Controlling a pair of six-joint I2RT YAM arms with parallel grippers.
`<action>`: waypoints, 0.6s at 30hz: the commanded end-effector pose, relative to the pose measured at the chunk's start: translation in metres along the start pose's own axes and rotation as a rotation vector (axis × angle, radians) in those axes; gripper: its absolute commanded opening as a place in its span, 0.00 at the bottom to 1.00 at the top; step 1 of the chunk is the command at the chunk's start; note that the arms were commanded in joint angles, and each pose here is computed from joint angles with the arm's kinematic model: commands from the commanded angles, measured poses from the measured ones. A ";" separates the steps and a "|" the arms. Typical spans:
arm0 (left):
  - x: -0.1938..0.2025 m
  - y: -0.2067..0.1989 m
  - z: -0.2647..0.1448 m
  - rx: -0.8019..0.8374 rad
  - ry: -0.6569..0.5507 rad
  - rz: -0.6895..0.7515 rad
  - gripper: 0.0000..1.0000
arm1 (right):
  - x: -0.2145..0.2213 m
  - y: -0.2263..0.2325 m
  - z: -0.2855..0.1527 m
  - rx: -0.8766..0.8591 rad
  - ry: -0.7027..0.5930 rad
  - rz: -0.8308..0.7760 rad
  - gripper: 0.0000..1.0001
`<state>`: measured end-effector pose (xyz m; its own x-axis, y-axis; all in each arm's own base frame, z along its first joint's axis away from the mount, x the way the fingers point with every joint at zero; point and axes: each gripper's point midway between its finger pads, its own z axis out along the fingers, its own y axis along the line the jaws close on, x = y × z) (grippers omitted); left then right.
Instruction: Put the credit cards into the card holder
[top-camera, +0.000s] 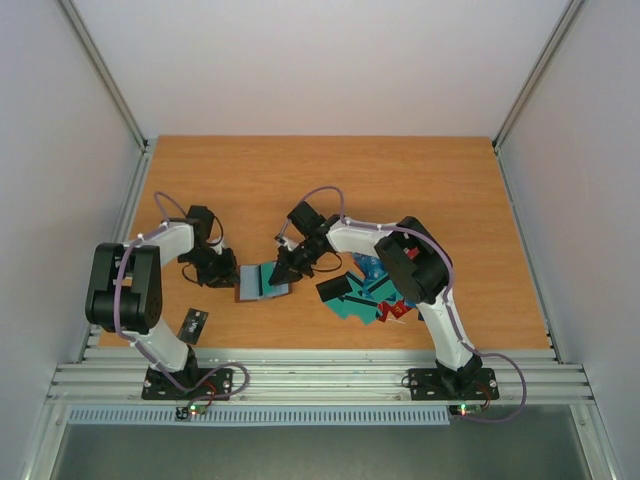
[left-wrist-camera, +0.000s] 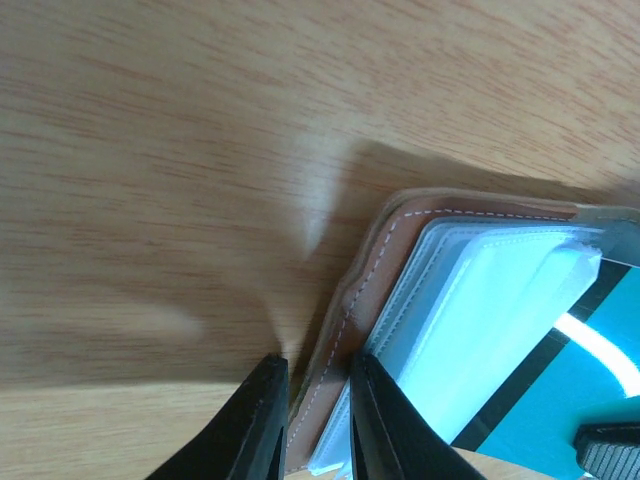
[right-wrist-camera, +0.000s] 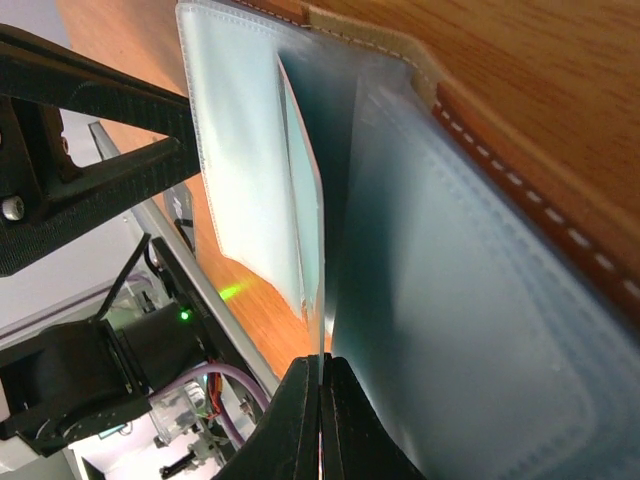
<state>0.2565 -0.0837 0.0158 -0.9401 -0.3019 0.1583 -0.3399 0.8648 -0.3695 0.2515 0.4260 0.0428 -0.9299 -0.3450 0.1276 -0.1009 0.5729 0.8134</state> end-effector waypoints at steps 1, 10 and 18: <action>0.002 0.008 0.014 -0.027 0.032 -0.001 0.21 | -0.004 -0.013 0.006 0.026 0.007 0.019 0.01; 0.002 0.009 0.015 -0.025 0.034 -0.007 0.20 | -0.005 -0.009 0.012 0.003 0.012 0.011 0.01; 0.002 0.009 0.015 -0.023 0.036 -0.013 0.20 | -0.005 -0.002 0.024 -0.011 0.029 0.006 0.03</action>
<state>0.2565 -0.0844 0.0156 -0.9390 -0.3020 0.1645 -0.3426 0.8623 -0.3730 0.2516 0.4349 0.0375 -0.9230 -0.3605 0.1343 -0.0950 0.5520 0.8284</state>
